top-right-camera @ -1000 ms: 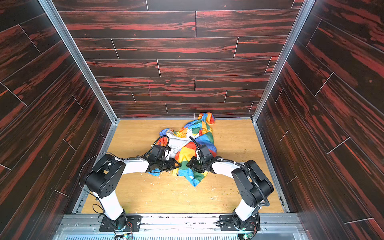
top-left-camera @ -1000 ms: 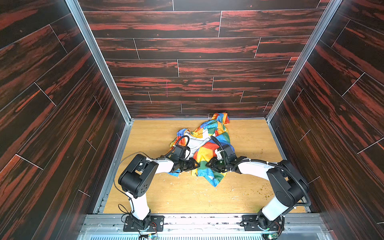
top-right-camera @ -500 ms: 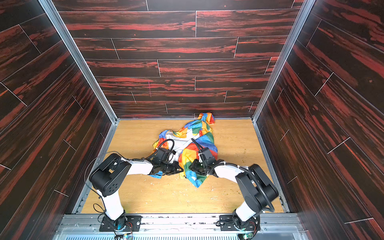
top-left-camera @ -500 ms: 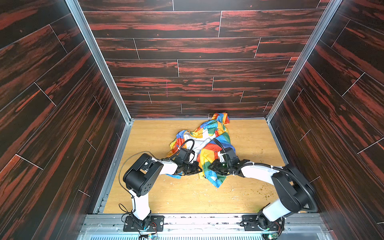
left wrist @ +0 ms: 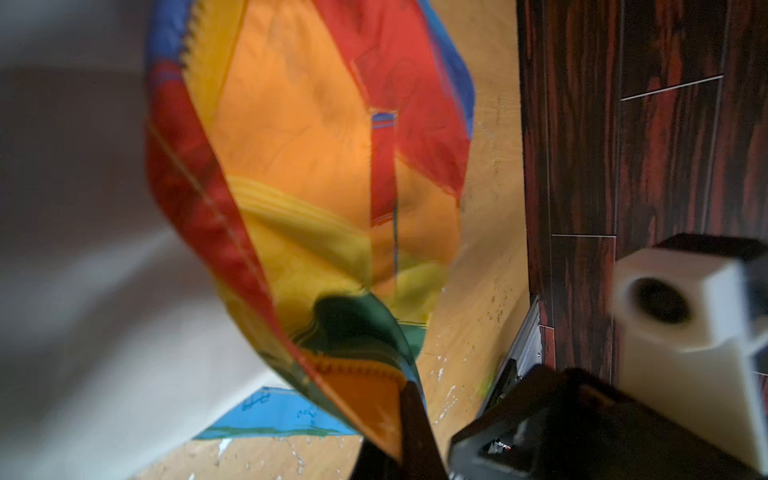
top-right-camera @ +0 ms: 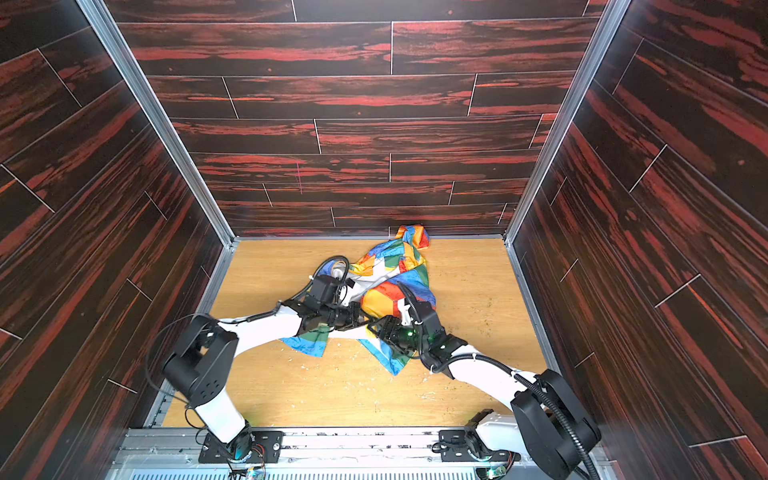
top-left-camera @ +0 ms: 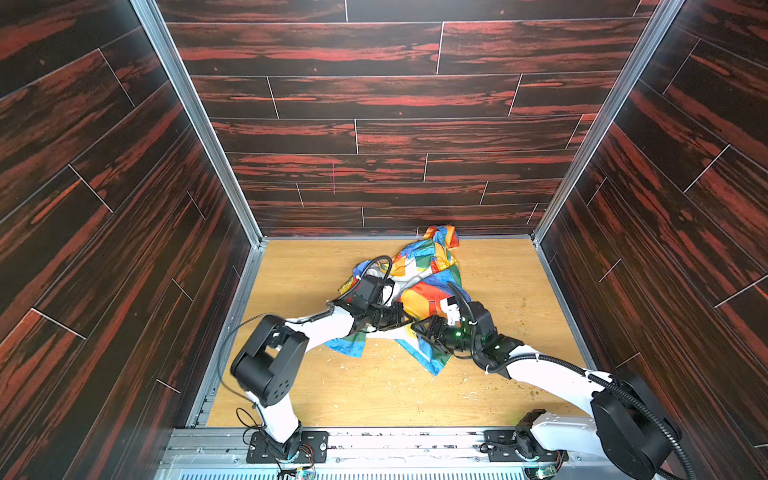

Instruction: Zip up the jacket

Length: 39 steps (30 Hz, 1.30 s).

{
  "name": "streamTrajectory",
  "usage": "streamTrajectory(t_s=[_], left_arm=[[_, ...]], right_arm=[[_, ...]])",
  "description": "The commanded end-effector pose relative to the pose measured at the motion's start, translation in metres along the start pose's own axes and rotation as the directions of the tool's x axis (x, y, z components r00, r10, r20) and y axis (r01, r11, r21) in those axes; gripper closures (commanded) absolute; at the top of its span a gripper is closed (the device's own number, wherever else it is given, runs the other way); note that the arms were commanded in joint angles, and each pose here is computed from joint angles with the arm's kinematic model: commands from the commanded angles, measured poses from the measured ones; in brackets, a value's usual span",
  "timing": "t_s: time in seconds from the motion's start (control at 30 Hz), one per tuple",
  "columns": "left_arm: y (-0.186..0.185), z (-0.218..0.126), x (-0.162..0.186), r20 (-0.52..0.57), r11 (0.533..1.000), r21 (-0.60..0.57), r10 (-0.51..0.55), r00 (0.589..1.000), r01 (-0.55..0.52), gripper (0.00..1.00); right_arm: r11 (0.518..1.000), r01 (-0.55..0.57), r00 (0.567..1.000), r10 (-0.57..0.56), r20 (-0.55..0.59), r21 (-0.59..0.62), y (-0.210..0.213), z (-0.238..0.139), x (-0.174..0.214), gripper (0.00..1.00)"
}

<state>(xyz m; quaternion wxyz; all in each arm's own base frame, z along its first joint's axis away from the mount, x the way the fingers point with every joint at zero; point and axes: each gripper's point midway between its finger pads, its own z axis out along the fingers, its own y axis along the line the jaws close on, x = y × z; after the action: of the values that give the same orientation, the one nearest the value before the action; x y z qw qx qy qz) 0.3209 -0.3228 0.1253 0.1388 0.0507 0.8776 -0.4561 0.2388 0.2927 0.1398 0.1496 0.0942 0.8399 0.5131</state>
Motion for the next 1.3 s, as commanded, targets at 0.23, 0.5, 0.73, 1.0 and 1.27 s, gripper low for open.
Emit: streamTrajectory(t_s=[0.23,0.5,0.73,1.0,1.27], left_arm=[[-0.026,-0.04,0.005,0.034,1.0,-0.02,-0.013,0.999,0.013,1.0],[-0.039,-0.045,0.006,0.06,0.996,0.059,-0.064,0.996,0.06,1.0],[-0.041,-0.05,0.011,0.055,0.995,0.073,-0.076,0.996,0.072,1.0],[-0.041,-0.051,0.015,0.046,0.993,0.078,-0.089,0.995,0.085,1.0],[-0.043,-0.056,0.011,0.053,0.995,0.064,-0.081,0.995,0.078,1.0]], right_arm=[[0.947,-0.169,0.982,0.186,0.039,-0.275,0.04,0.013,0.021,0.21],[0.897,-0.173,0.963,0.24,0.12,-0.407,0.043,0.008,0.01,0.17],[0.87,-0.159,0.945,0.271,0.183,-0.467,0.029,-0.001,0.0,0.19],[0.863,-0.075,0.958,0.202,0.205,-0.5,0.04,-0.006,-0.011,0.33],[0.875,-0.022,0.963,0.149,0.226,-0.484,0.036,-0.013,-0.015,0.41]])
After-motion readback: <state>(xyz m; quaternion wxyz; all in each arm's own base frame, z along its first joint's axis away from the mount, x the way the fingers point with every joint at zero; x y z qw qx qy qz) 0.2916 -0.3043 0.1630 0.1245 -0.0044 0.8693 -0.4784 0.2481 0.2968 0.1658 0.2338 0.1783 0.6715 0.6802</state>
